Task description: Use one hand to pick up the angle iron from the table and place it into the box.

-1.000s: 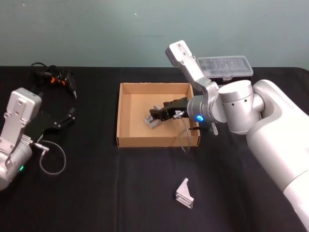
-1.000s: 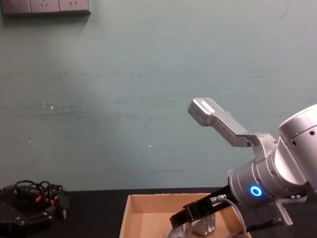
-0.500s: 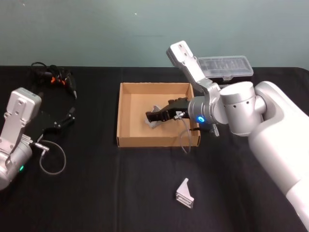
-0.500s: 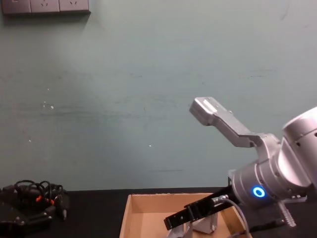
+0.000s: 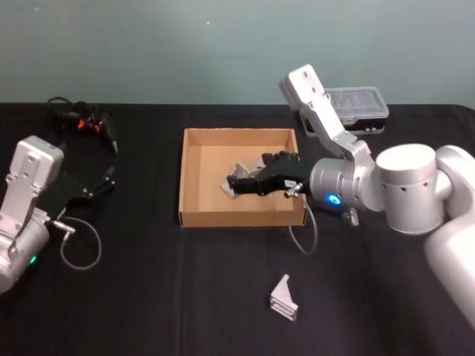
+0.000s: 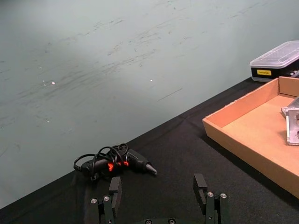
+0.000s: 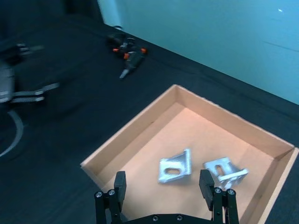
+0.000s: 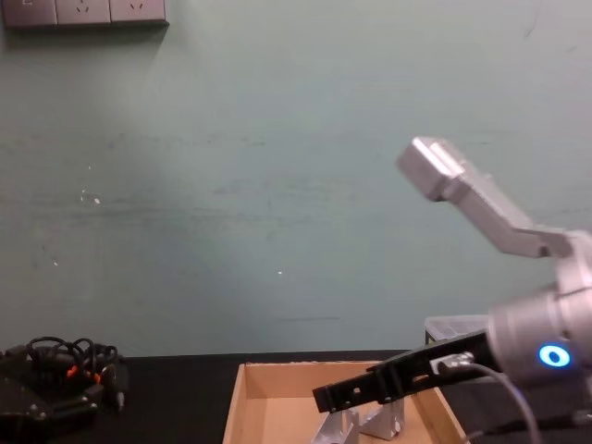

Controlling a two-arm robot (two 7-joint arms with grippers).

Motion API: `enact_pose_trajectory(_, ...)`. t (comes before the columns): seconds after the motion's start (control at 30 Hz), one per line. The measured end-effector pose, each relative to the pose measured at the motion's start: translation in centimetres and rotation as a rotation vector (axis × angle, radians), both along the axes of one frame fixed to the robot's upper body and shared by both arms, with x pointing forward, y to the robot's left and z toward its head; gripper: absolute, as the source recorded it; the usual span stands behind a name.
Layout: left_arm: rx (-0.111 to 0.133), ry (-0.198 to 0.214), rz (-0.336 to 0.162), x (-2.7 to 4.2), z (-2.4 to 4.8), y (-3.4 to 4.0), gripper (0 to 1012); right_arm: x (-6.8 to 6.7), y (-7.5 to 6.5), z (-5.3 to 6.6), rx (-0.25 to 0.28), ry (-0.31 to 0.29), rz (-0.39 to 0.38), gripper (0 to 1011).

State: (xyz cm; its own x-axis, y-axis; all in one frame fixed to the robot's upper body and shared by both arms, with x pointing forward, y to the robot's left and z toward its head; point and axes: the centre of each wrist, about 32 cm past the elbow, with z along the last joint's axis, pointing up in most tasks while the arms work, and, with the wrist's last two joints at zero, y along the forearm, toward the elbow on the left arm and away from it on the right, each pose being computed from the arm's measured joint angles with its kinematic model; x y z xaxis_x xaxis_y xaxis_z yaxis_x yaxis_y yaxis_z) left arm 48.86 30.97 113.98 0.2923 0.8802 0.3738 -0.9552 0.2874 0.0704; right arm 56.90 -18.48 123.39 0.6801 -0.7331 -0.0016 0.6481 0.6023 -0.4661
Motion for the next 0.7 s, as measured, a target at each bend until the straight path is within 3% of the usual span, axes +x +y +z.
enact_pose_trajectory(0.33, 0.000, 0.000, 0.000, 0.00, 0.00, 0.00, 1011, -5.4, -2.8, 0.7, 0.042, -0.033, 0.083, 1002)
enact_pose_trajectory(0.57, 0.000, 0.000, 0.000, 0.00, 0.00, 0.00, 1011, -9.3, -5.3, 0.3, 0.027, -0.043, 0.139, 1002)
enact_pose_trajectory(0.7, 0.000, 0.000, 0.000, 0.00, 0.00, 0.00, 1011, -10.6, -6.7, 0.0, 0.008, -0.041, 0.187, 1002)
